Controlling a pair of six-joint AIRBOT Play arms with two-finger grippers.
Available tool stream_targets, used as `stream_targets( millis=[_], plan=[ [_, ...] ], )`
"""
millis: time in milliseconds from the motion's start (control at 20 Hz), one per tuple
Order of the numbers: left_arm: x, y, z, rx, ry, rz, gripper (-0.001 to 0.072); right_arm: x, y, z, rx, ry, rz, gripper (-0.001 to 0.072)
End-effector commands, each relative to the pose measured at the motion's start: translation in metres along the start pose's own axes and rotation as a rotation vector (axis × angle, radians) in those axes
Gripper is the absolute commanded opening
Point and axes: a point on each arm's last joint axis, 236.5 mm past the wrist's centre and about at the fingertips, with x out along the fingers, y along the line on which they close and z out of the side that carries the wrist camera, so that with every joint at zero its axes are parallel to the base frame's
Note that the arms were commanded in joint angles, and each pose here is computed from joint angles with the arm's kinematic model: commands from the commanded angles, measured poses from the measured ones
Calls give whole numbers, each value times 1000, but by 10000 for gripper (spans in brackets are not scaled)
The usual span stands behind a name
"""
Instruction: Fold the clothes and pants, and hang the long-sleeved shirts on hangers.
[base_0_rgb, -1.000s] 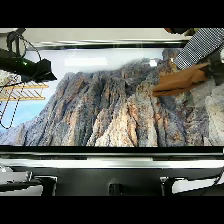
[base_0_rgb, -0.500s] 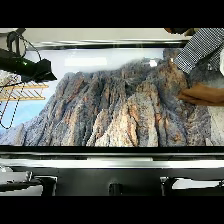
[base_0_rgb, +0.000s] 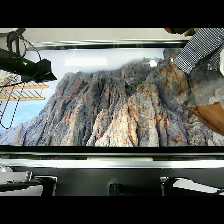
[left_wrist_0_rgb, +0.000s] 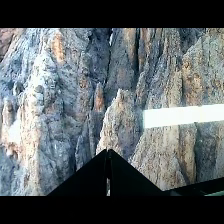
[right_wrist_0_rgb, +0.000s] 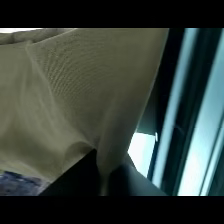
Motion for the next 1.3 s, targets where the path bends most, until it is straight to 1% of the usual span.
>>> stream_targets(
  millis=[0, 350, 500, 850, 900, 950, 1050, 1100, 1200, 1250],
  plan=[
    [0, 0, 0, 0, 0, 0, 24, 20, -38, -17, 24, -16, -36, 30],
    [0, 0, 0, 0, 0, 0, 25, 72, -69, -72, 12, 75, -89, 31],
    [0, 0, 0, 0, 0, 0, 25, 81, -73, -74, -7, 67, -93, 32],
    [0, 0, 0, 0, 0, 0, 25, 84, -96, -66, -94, 31, -186, 34],
    [0, 0, 0, 0, 0, 0, 24, 84, -96, -66, -101, 31, -186, 49],
    [0, 0, 0, 0, 0, 0, 25, 84, -96, -66, -101, 31, -186, 137],
    [0, 0, 0, 0, 0, 0, 24, 84, -97, -67, -105, 36, -188, 426],
    [0, 0, 0, 0, 0, 0, 25, 83, -97, -67, -123, 40, -190, 461],
    [0, 0, 0, 0, 0, 0, 25, 77, -96, -61, -127, 22, -191, 456],
    [0, 0, 0, 0, 0, 0, 25, 71, -88, -52, -118, -11, -162, 455]
  ],
)
